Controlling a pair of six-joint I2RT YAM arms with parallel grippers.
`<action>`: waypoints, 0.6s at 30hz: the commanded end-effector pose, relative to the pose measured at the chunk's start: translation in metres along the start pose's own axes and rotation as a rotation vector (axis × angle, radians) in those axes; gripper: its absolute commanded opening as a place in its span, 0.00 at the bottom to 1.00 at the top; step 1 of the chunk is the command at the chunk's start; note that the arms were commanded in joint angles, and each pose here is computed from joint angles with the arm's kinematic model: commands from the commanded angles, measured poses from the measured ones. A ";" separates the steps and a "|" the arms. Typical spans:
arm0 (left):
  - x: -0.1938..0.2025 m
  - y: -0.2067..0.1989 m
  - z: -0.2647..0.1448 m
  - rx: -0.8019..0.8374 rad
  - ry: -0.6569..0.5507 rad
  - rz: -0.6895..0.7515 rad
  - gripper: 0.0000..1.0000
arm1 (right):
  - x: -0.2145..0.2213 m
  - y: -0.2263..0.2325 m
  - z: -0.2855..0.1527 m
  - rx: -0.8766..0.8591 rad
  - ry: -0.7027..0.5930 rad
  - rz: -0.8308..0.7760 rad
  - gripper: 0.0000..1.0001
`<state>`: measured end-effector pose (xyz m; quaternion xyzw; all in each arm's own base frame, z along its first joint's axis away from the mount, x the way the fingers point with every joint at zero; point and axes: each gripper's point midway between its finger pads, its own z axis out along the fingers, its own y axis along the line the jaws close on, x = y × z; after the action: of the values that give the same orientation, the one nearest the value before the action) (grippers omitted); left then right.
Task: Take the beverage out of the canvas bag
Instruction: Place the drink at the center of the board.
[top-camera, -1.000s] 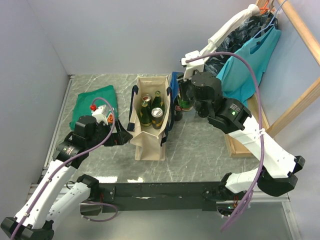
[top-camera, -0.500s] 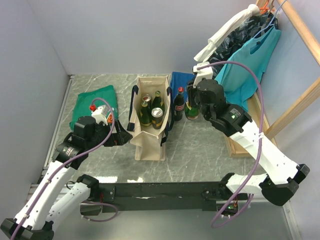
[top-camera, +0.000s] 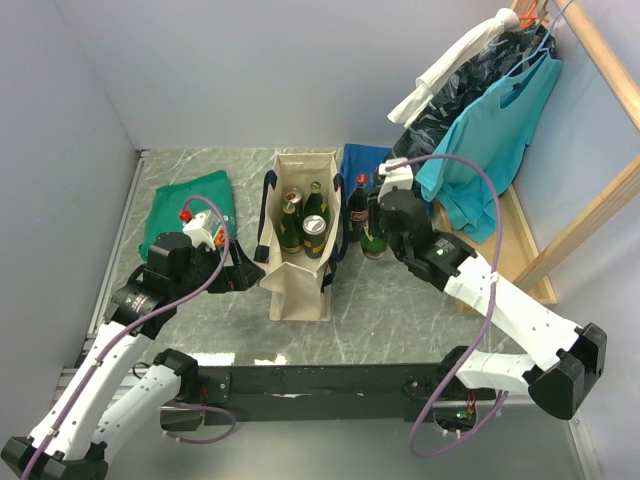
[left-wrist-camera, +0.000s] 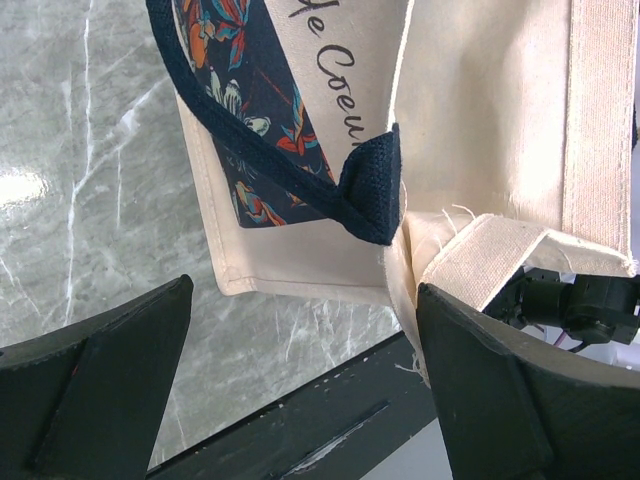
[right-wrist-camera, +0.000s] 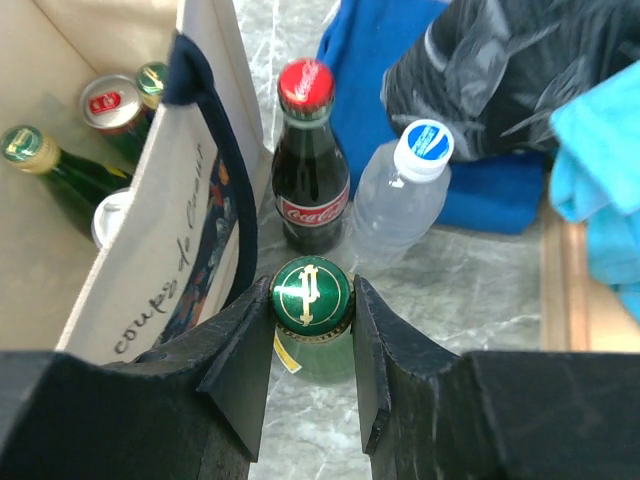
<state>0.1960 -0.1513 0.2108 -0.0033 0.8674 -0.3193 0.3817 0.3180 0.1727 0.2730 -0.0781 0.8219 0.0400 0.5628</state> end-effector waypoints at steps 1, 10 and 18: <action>-0.006 -0.005 -0.002 0.023 -0.024 0.010 1.00 | -0.072 -0.004 -0.016 -0.025 -0.312 0.219 0.00; -0.006 -0.004 -0.001 0.021 -0.026 0.010 0.99 | -0.057 0.002 -0.002 -0.049 -0.381 0.272 0.00; -0.007 -0.004 -0.002 0.018 -0.031 0.007 1.00 | -0.046 0.011 0.013 -0.072 -0.391 0.303 0.00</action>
<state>0.1960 -0.1512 0.2108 -0.0035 0.8674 -0.3193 0.3817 0.3288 0.1814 0.2369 -0.0334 0.7866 0.0925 0.6096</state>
